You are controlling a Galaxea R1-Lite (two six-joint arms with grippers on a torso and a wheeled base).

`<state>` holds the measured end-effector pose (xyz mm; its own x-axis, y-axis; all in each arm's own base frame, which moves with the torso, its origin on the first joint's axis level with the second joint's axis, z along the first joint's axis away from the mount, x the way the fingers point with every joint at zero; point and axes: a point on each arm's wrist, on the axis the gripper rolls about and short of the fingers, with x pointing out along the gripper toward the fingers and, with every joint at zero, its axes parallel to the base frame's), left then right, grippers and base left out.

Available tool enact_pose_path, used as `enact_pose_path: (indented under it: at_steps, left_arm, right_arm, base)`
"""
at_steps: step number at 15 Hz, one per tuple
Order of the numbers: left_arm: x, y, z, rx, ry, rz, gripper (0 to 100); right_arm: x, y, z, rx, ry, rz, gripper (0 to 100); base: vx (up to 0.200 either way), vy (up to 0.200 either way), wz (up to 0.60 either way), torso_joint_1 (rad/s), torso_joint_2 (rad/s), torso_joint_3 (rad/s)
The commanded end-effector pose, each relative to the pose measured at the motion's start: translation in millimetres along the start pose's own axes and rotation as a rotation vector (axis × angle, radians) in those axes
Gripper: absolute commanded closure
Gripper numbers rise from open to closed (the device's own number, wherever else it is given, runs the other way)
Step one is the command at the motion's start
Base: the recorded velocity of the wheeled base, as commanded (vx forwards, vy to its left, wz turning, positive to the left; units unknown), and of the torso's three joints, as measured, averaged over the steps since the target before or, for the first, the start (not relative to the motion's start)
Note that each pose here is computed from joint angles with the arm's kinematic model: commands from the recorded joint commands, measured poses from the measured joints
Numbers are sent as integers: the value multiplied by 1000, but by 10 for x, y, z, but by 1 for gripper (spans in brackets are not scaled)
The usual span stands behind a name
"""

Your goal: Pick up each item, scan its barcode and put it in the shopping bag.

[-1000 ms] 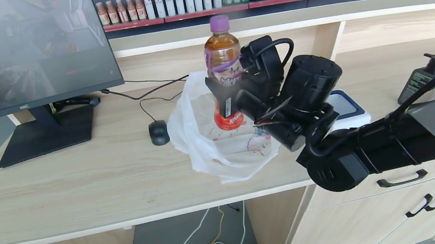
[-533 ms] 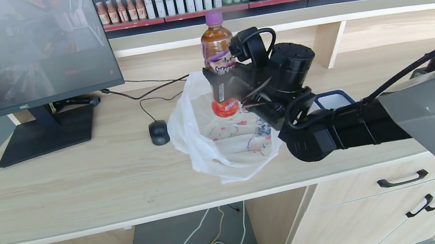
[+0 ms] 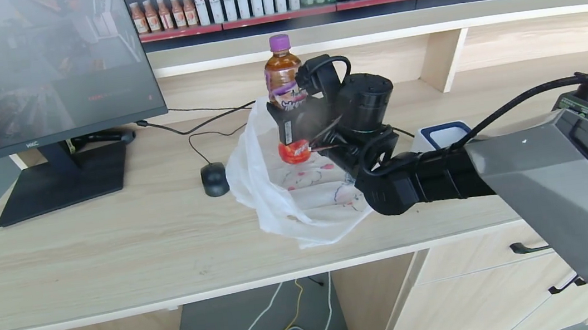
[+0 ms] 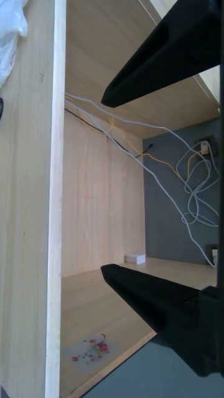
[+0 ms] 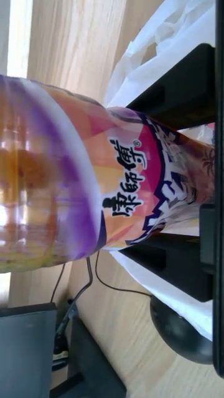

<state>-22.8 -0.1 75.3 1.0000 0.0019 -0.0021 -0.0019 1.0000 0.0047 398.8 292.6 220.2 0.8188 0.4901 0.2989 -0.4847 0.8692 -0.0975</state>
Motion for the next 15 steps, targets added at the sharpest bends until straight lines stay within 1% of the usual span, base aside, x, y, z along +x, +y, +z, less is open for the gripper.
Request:
enact_pose_path:
  at_steps: [1,4,10,15]
  left_arm:
    - [0,0,0,0,-1,0,0]
    - [0,0,0,0,-1,0,0]
    - [0,0,0,0,-1,0,0]
    - [0,0,0,0,-1,0,0]
  right_arm:
    - [23,30,-172,1,27,4,100]
    - [32,43,-267,19,44,6,100]
    - [36,58,-376,25,63,10,100]
    - [37,61,-393,34,66,11,100]
  base:
    - [0,0,0,0,0,0]
    - [0,0,0,0,0,0]
    - [0,0,0,0,0,0]
    - [0,0,0,0,0,0]
